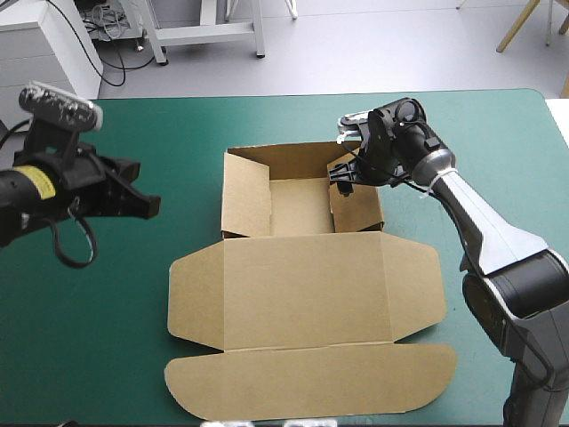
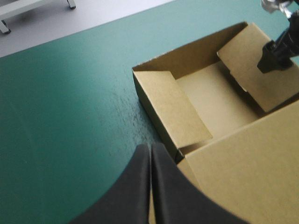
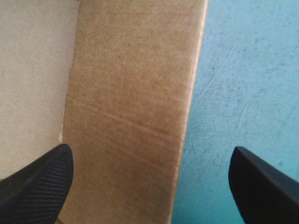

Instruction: Fold the box

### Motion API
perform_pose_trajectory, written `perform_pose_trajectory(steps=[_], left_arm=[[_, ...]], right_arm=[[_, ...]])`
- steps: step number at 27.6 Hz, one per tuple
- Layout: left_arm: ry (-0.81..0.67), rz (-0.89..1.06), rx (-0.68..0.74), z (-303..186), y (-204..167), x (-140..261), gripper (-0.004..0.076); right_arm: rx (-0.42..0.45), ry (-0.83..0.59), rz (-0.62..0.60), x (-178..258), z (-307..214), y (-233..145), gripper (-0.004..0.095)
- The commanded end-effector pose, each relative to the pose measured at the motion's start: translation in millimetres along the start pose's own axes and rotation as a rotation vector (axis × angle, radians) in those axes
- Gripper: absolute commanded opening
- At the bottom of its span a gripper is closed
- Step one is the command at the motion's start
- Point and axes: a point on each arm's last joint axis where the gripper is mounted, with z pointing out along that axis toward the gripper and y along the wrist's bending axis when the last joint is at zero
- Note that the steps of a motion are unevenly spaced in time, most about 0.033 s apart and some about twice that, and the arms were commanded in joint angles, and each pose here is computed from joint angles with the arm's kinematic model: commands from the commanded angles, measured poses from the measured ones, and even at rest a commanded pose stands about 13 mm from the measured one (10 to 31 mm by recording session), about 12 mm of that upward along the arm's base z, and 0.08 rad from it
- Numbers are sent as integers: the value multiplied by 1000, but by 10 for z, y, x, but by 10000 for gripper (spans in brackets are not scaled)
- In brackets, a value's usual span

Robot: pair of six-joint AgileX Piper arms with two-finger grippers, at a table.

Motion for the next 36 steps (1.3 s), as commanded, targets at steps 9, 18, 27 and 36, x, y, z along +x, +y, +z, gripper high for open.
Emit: perform_pose_trajectory(steps=[9,18,27,36], left_arm=[[12,-13,20,-510,30,850,-10],[-33,-17,30,-664,33,943,-10],[-41,-30,48,-665,18,935,-10],[-33,-21,50,-664,16,942,-10]], right_arm=[[-54,0,37,-77,126,-104,809],[-61,13,37,-79,178,-103,539],[-42,2,-16,-90,159,-136,-17],[207,-240,12,-246,-680,-945,-19]])
